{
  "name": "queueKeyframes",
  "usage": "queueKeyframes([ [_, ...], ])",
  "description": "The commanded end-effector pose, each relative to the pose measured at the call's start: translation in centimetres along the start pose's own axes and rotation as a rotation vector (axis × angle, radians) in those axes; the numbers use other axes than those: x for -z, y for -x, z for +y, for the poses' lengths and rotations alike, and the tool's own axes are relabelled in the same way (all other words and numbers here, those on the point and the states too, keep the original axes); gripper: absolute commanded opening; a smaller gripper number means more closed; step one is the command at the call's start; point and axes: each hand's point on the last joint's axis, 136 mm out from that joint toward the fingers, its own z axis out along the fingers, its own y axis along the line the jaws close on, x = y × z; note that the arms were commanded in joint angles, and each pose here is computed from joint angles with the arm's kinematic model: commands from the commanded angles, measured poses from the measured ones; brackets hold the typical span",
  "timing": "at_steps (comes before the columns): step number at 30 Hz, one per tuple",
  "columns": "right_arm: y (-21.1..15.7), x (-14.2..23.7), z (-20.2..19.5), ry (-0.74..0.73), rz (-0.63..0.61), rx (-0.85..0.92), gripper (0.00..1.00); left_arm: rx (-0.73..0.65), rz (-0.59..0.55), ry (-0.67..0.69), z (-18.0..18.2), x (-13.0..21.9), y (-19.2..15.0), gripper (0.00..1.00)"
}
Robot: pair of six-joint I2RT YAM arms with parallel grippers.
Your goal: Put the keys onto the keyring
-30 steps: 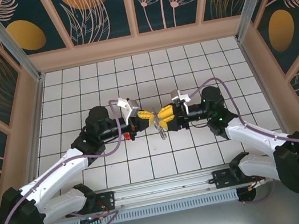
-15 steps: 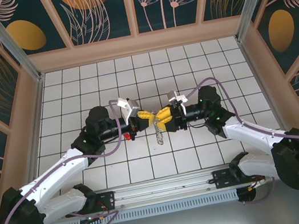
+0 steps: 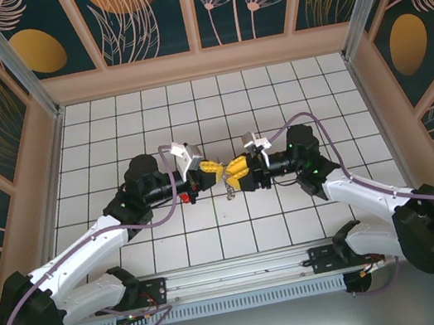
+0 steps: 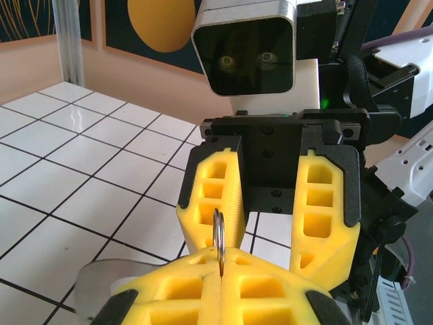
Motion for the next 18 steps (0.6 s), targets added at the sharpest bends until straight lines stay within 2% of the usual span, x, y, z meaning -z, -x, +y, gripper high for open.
queueKeyframes([
  [1, 1.74, -0.07, 1.00, 0.026, -0.024, 0.051, 0.32, -0.040, -0.030, 0.001, -0.23, 0.25, 0.68, 0.00],
  [6, 1.67, -0.12, 0.95, 0.030, -0.021, 0.046, 0.25, -0.039, -0.030, 0.000, -0.27, 0.28, 0.69, 0.00],
  [11, 1.86, -0.10, 1.07, 0.033, -0.023, 0.048, 0.31, -0.038, -0.029, 0.001, -0.26, 0.27, 0.60, 0.00],
  [14, 1.92, -0.12, 1.09, 0.034, -0.023, 0.049, 0.30, -0.036, -0.027, 0.002, -0.21, 0.24, 0.52, 0.00],
  [18, 1.89, -0.15, 1.00, 0.033, -0.022, 0.048, 0.19, -0.037, -0.025, 0.004, -0.14, 0.25, 0.51, 0.00],
])
